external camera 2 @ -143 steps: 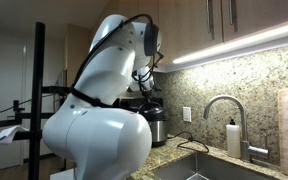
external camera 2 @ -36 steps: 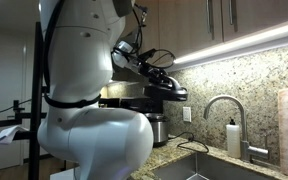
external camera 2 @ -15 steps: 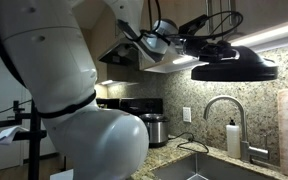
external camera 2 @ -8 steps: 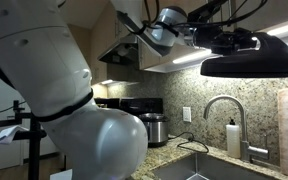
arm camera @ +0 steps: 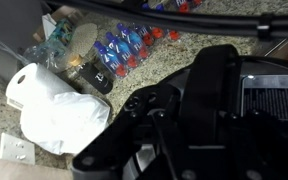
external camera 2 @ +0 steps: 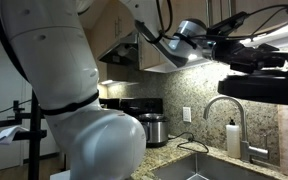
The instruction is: Remove the black lid from the rice cooker
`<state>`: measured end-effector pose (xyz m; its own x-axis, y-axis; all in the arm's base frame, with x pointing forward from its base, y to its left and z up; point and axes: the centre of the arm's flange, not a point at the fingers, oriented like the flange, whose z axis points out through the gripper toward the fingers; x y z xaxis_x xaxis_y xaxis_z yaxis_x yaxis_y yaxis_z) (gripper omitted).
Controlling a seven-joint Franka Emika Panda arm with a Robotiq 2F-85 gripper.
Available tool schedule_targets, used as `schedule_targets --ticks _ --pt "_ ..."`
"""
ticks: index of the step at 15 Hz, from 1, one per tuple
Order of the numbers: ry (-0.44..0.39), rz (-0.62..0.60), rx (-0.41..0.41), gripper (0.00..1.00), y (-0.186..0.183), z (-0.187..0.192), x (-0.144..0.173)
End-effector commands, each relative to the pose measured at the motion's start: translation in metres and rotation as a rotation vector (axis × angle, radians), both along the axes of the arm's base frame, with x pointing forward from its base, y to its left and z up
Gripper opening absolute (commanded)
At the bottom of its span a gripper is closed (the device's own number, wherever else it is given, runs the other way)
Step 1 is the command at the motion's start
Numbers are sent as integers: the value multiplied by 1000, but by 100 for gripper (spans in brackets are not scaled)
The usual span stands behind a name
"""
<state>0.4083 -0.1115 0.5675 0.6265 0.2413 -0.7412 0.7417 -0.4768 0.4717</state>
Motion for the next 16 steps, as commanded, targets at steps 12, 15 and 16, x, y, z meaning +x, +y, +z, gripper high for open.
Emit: schedule_targets --ticks 12,15,16 --pt "67 -295 -87 6 -178 -41 21" --pt "55 -306 -38 6 -170 -57 15" --pt "40 -313 -13 7 -168 -52 15"
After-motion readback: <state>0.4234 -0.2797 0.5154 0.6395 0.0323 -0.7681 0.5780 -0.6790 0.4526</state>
